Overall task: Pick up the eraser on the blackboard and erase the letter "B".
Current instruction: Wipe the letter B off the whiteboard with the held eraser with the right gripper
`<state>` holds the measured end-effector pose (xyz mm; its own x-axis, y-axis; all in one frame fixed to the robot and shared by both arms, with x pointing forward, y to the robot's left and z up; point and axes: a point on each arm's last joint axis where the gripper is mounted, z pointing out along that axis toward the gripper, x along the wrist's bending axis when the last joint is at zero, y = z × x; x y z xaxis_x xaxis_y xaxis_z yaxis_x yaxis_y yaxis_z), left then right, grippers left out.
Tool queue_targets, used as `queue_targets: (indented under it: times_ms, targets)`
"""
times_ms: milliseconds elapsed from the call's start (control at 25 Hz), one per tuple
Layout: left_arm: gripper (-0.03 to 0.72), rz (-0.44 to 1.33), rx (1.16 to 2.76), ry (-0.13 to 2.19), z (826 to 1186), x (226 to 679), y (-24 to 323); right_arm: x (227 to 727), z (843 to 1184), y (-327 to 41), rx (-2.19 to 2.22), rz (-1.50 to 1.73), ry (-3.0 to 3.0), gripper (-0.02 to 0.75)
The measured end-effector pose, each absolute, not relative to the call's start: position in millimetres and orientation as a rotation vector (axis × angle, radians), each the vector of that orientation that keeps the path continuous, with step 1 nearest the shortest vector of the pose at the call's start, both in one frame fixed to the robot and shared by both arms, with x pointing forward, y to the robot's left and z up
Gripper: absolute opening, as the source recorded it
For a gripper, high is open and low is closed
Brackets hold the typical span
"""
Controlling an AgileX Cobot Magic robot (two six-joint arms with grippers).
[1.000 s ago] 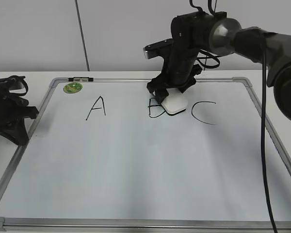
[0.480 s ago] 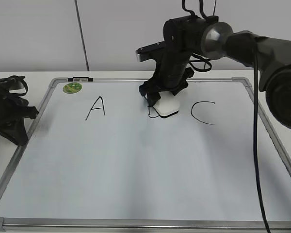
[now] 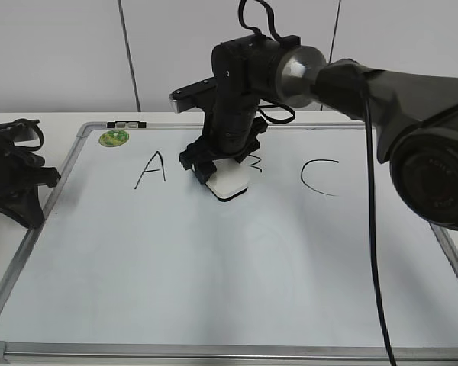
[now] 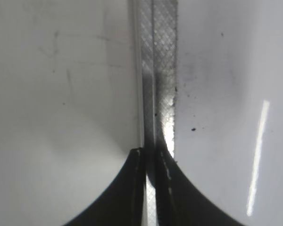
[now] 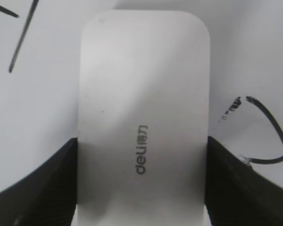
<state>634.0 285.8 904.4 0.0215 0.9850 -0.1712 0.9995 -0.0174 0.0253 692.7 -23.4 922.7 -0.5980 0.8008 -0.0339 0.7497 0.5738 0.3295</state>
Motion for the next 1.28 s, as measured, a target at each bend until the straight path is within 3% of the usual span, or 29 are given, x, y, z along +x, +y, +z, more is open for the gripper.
queue_targets:
  times_ms: [1280]
  targets:
    - [0.011,-0.15,2.137,2.098,904,635,286,709,923,-59,1.507,0.364,2.531,0.543]
